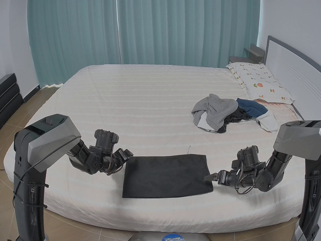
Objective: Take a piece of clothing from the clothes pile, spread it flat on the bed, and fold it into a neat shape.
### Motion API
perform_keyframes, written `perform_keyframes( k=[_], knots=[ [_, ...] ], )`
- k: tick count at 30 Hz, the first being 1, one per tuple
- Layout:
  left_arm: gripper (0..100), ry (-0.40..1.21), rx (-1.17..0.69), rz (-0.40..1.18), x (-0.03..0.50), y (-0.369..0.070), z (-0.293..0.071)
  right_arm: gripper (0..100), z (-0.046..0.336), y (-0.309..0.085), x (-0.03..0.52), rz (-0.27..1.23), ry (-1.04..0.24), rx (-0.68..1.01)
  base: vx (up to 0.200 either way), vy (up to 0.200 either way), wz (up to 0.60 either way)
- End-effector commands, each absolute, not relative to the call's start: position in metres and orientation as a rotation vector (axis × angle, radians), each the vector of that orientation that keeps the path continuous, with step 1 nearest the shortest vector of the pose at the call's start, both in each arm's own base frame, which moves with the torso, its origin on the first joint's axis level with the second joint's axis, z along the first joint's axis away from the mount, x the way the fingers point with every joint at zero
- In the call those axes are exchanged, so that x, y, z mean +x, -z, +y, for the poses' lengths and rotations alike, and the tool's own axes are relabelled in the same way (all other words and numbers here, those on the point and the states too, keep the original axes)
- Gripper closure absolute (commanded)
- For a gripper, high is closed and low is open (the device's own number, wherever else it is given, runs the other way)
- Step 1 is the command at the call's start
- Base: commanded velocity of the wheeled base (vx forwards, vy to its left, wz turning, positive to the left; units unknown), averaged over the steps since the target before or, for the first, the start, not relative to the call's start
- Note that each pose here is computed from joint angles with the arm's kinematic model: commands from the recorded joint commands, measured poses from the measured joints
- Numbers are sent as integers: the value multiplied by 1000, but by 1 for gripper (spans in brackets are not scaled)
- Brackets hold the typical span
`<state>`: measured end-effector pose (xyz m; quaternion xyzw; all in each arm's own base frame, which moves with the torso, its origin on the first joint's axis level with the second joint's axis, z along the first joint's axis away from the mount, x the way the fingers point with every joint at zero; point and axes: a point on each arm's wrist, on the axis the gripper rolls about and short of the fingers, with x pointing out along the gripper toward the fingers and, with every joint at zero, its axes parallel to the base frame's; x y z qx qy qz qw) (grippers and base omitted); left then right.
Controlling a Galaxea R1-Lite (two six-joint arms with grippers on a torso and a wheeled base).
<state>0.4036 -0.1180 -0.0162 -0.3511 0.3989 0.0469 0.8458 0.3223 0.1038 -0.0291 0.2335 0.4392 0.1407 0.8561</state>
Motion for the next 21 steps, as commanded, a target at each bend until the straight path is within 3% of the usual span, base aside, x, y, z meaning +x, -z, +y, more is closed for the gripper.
perform_keyframes(
  k=[1,8,21],
  knots=[
    [0,-27,-639,934,382,26,-114,0,86,8,317,853,-240,613,0,0,0],
    [0,92,-520,874,366,38,-122,0,63,23,314,767,-176,823,0,0,0],
    [0,204,-488,831,368,44,-131,0,63,44,304,694,-220,847,0,0,0]
  ],
)
